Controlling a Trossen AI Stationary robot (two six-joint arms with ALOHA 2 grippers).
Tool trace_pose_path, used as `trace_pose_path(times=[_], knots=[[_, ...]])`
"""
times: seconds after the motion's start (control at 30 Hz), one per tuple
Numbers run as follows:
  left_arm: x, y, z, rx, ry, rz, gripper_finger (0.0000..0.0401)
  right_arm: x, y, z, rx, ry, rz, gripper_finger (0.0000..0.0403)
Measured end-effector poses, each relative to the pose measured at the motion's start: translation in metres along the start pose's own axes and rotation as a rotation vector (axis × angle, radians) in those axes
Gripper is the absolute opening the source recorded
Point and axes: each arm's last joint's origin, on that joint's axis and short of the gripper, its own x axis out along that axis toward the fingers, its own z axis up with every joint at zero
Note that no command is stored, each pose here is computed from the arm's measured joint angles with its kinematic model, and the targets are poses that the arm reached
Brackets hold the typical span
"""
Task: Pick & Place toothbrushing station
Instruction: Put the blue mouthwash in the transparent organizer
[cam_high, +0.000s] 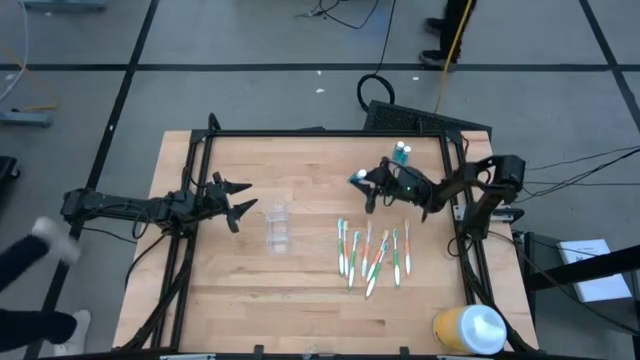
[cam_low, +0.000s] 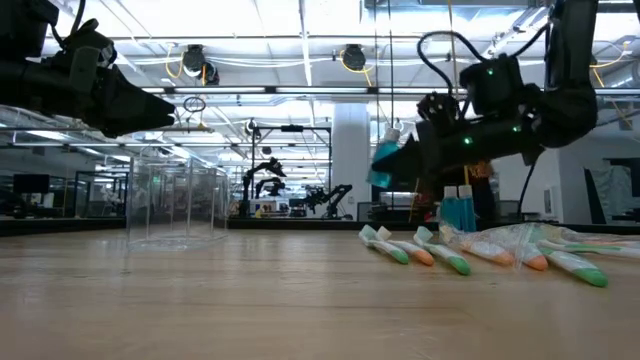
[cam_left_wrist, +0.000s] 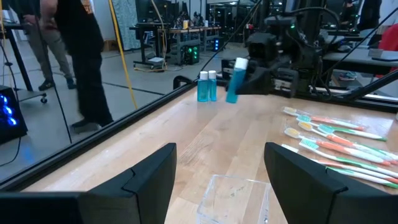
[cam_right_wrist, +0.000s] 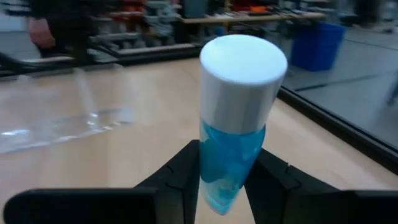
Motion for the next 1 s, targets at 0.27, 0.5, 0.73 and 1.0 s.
trace_pose_path(times=[0.27, 0.5, 0.73, 1.0], knots=[[0.000, 0.000, 0.002, -0.015, -0.017, -0.001, 0.0250, 0.021, 0.042, 0.022, -0.028, -0.050, 0.181, 0.0098], [0.000, 0.000, 0.006, -0.152, -0.056, -0.012, 0.0250, 0.027, 0.077, 0.028, -0.066, -0.019, 0.294, 0.0098], [0.000, 0.002, 0.009, -0.291, -0.094, 0.061, 0.0250, 0.025, 0.091, 0.029, -0.099, -0.024, 0.336, 0.0098], [0.001, -0.001, 0.014, -0.416, -0.067, -0.026, 0.0250, 0.025, 0.091, 0.023, -0.057, 0.049, 0.336, 0.0098]])
